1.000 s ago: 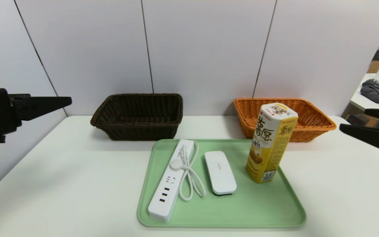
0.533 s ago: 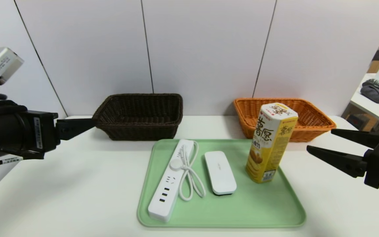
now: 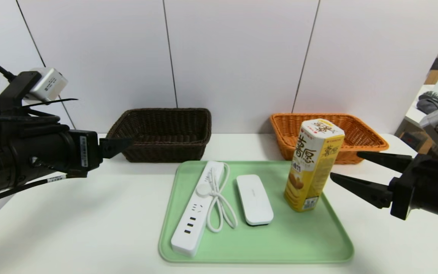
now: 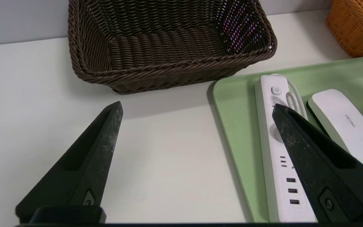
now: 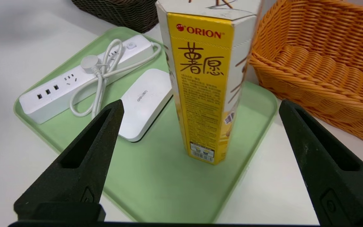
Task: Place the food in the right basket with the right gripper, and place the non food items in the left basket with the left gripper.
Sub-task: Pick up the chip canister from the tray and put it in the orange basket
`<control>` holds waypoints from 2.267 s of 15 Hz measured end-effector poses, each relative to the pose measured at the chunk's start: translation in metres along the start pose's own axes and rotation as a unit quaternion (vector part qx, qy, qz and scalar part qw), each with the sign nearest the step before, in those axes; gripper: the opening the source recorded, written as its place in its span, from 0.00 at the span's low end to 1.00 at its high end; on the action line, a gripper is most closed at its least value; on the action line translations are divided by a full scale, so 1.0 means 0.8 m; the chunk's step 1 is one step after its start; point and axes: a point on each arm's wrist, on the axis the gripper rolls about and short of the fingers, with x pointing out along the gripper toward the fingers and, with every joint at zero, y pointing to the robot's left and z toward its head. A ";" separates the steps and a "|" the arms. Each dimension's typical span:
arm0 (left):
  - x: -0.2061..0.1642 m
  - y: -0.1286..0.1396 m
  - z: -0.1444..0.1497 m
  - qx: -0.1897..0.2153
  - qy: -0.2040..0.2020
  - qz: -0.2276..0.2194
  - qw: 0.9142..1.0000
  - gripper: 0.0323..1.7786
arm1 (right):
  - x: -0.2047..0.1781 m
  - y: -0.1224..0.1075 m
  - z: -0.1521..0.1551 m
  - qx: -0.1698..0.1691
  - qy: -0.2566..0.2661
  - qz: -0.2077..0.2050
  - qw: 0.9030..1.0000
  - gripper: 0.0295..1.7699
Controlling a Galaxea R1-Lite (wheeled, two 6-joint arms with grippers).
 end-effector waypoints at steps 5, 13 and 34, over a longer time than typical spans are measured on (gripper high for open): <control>0.030 -0.005 -0.002 -0.002 -0.017 0.005 1.000 0.95 | 0.035 0.003 -0.005 0.002 0.027 0.012 1.000 0.96; 0.056 -0.010 -0.004 0.000 -0.018 0.002 1.000 0.95 | 0.099 -0.015 -0.019 -0.005 0.015 -0.010 1.000 0.96; 0.072 -0.014 -0.013 0.003 0.001 -0.001 1.000 0.95 | 0.124 -0.019 -0.038 0.016 0.038 -0.005 0.999 0.96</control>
